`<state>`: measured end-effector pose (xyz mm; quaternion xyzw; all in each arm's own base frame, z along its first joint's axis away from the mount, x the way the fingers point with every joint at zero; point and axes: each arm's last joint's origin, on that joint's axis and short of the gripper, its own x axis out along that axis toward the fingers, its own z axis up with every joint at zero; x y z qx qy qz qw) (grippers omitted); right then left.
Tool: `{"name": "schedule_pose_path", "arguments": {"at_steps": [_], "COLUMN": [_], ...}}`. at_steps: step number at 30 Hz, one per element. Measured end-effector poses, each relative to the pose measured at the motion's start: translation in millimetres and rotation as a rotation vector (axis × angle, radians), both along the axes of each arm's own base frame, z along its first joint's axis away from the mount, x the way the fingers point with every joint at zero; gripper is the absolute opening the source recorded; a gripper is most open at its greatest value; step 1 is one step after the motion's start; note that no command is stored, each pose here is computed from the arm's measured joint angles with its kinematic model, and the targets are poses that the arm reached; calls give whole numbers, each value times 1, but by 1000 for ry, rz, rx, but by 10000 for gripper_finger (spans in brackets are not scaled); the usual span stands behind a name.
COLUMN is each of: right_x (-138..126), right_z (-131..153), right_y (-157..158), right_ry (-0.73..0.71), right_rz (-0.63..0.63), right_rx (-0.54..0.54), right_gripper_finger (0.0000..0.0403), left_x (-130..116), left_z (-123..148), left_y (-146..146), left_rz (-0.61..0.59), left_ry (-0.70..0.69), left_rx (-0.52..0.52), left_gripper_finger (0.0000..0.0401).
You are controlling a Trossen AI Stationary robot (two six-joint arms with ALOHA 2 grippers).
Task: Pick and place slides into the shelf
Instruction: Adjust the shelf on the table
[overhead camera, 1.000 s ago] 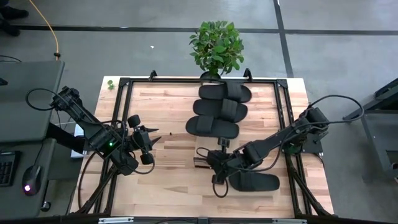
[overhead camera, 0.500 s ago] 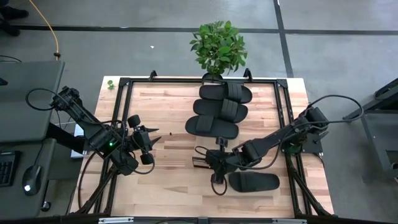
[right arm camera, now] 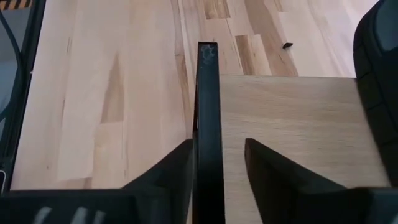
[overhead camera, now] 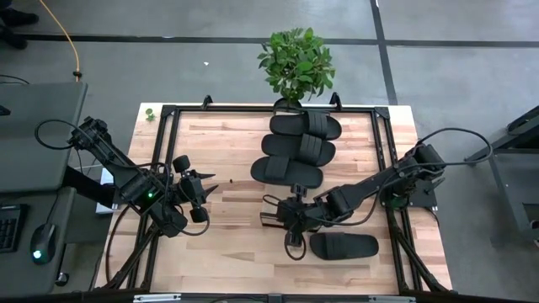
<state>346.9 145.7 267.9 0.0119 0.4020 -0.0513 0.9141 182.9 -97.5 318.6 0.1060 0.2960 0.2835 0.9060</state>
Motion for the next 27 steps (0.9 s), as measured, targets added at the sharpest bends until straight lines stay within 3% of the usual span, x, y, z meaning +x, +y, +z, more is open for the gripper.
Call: {"name": "schedule_pose_path", "arguments": {"at_steps": [9,16,27], "right_x": [1,0,3], "right_z": [1,0,0], "right_y": [2,2,-7], "right_ry": [3,20,26], "right_rz": [36,117,110], "right_rx": [27,-19,-35], "right_gripper_finger": [178,156,121], "left_x": [0,0,0], "left_z": [0,0,0], "left_y": [0,0,0], "left_rz": [0,0,0], "left_ry": [0,0,0], "left_rx": [0,0,0], "left_gripper_finger": [134,134,134]}}
